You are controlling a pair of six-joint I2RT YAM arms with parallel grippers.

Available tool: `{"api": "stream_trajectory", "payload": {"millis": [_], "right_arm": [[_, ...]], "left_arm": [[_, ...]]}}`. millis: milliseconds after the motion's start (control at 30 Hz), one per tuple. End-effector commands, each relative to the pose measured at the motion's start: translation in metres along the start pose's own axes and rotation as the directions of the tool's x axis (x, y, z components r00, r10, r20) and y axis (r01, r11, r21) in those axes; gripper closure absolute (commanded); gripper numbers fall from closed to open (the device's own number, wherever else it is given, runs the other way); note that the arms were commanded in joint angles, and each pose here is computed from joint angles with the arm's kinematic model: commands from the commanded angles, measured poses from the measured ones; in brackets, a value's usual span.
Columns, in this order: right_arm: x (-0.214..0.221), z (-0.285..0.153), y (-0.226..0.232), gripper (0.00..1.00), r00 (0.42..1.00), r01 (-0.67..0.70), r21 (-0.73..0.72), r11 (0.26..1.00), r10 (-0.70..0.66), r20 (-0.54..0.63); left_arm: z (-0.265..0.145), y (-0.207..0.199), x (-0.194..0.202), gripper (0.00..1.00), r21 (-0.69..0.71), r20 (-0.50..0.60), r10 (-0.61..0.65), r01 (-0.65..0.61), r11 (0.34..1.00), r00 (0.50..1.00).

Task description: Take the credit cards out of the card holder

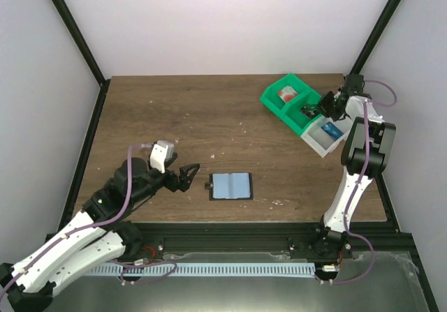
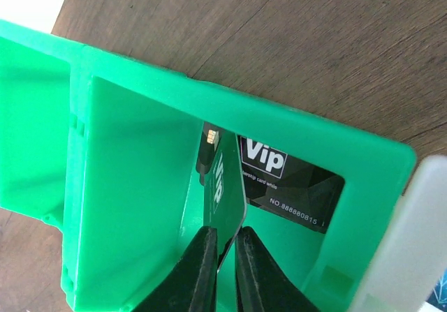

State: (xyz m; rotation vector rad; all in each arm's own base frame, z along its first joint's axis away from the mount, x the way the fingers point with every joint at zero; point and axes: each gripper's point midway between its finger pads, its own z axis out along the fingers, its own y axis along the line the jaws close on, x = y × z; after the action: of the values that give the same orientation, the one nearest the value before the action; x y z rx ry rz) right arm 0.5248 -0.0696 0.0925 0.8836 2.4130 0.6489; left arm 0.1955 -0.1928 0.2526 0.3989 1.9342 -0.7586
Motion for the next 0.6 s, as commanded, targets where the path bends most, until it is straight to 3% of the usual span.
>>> {"api": "stream_trajectory", "payload": {"millis": [0, 167, 400, 567], "right_arm": [[-0.020, -0.007, 0.000, 0.89, 0.998, -0.007, 0.018, 1.000, 0.006, 0.055], [-0.021, -0.010, 0.005, 0.85, 0.998, -0.024, 0.003, 1.000, 0.024, 0.055], [-0.027, -0.020, 0.015, 0.71, 0.997, -0.037, -0.009, 0.999, 0.038, 0.064], [-0.030, -0.028, 0.018, 0.69, 0.996, -0.039, -0.005, 0.999, 0.039, 0.077]], "left_arm": [[0.002, 0.004, 0.002, 0.00, -0.018, -0.005, -0.005, 0.005, 1.000, 1.000], [0.000, 0.004, 0.002, 0.00, -0.018, 0.001, -0.011, 0.011, 1.000, 1.000], [-0.001, 0.004, 0.001, 0.00, -0.016, 0.006, -0.013, 0.013, 1.000, 1.000], [0.003, 0.005, 0.005, 0.00, -0.025, -0.014, -0.010, 0.010, 1.000, 1.000]]}}
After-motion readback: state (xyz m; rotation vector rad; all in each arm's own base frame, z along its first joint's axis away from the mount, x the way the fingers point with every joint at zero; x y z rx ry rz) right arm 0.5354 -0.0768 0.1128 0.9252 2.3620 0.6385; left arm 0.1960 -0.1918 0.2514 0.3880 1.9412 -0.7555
